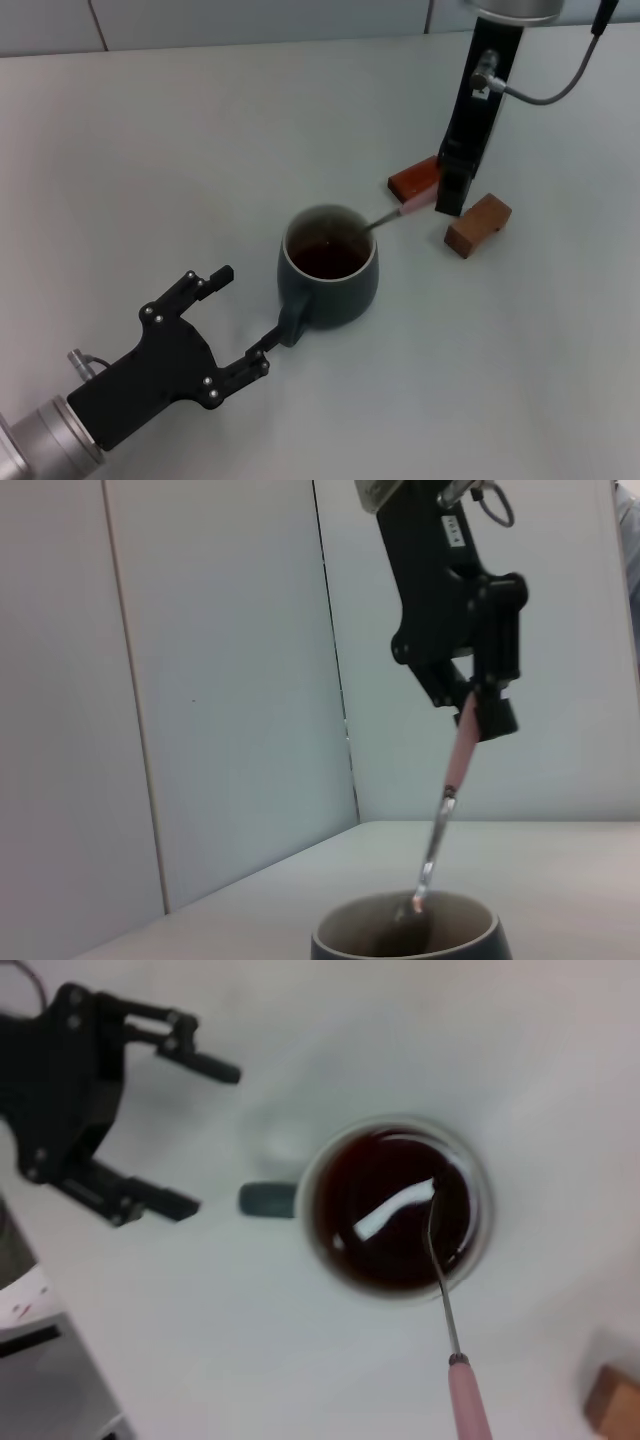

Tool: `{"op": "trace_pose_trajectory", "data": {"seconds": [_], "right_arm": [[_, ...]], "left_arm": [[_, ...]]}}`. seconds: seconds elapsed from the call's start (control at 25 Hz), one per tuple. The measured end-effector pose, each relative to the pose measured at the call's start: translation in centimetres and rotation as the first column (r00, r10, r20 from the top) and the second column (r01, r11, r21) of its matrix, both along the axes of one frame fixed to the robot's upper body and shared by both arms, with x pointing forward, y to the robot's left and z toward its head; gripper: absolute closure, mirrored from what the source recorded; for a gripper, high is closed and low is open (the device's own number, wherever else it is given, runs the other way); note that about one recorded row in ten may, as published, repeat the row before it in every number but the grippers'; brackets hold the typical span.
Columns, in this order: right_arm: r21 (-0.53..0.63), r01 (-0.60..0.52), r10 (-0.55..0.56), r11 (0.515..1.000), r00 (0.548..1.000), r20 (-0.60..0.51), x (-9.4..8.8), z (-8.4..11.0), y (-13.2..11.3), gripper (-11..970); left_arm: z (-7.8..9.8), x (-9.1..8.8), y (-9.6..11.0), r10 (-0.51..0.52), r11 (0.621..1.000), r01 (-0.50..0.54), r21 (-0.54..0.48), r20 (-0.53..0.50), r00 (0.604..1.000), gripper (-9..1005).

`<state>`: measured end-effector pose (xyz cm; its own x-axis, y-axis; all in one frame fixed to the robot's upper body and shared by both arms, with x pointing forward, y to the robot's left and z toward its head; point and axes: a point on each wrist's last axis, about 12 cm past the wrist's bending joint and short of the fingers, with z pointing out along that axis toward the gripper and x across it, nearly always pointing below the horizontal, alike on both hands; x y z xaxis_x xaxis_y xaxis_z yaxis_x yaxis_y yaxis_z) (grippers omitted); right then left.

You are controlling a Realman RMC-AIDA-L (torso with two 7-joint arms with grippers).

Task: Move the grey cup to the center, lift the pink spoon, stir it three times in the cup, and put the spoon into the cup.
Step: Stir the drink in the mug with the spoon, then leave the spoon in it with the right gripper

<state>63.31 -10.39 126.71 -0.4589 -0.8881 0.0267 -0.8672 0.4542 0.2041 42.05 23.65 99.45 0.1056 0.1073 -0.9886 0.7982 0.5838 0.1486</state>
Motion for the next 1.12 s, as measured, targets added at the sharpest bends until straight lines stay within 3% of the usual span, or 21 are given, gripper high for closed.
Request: {"op": "trace_pose_trajectory", "data": {"seconds": [0.28, 0.68, 1.0, 1.12], "right_arm": [[0.047, -0.058, 0.06, 0.997, 0.997, -0.041, -1.0, -0.1, 1.6, 847], [-0.02, -0.031, 0.032, 0.999, 0.998, 0.057, 0.3, 0.2, 0.8, 848], [0.02, -0.068, 0.068, 0.997, 0.997, -0.024, -0.9, -0.2, 1.7, 846], [0.03, -0.08, 0.08, 0.996, 0.997, -0.001, -0.8, -0.1, 2.3, 845]], "left_arm": [[0.0, 0.0, -0.1, -0.001, 1.0, 0.001, -0.002, 0.0, 1.0, 194], [0.0, -0.1, -0.2, -0.004, 1.0, 0.004, -0.009, -0.004, 1.0, 194], [0.0, -0.1, 0.0, -0.004, 1.0, 0.004, -0.003, -0.004, 1.0, 194], [0.0, 0.0, 0.0, -0.004, 1.0, 0.004, -0.001, -0.004, 1.0, 194]]}}
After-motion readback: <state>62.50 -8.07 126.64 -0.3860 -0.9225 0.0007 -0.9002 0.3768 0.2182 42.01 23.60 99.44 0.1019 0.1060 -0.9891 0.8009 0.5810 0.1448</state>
